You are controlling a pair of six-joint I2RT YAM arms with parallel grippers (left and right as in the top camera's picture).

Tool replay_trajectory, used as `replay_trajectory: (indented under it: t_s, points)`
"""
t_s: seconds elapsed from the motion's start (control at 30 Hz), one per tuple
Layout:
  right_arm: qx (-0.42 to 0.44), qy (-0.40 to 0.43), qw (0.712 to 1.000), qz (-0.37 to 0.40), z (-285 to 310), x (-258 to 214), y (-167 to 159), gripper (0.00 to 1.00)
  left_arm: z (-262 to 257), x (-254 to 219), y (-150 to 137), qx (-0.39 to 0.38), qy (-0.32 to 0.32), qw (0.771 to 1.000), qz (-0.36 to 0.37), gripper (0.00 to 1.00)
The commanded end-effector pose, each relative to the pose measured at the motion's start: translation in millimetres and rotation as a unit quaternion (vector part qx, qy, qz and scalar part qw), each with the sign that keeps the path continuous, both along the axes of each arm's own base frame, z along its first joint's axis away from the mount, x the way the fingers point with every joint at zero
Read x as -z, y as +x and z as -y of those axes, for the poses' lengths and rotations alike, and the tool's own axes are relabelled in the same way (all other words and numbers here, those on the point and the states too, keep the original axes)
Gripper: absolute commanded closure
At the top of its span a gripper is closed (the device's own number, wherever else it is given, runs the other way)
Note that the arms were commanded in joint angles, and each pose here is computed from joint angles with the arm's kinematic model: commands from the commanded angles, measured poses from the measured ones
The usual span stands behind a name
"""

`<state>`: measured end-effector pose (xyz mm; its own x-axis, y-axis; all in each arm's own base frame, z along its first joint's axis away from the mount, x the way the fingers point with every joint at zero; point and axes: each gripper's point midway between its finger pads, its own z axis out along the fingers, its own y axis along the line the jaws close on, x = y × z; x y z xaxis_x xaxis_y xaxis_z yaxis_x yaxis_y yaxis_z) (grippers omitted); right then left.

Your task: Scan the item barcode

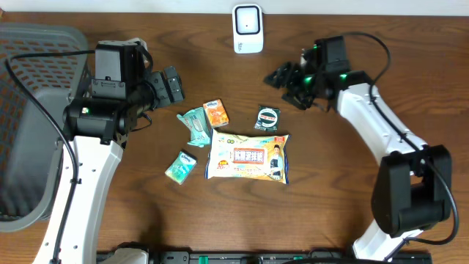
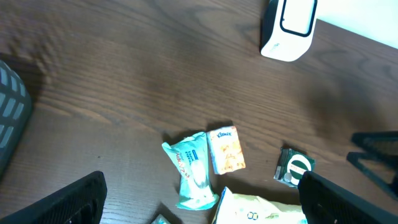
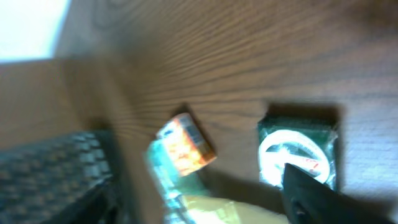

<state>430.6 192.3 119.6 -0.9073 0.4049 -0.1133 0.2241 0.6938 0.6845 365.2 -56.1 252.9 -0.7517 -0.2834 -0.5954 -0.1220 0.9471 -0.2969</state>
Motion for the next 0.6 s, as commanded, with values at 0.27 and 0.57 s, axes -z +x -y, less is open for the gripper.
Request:
replay_trajectory:
  t_s: [0.27, 0.57]
  points:
    - [-0.087, -0.301, 0.946, 0.077, -9.6, 22.6, -13.8, 0.09, -3.4, -1.4, 0.5, -0.003, 0.005, 1.0, 0.002, 0.02]
    - [-0.15, -0.346, 0.926, -0.011, -17.7, 15.6, -5.9, 0.01, -3.4, -1.4, 0.5, -0.003, 0.005, 1.0, 0.002, 0.03]
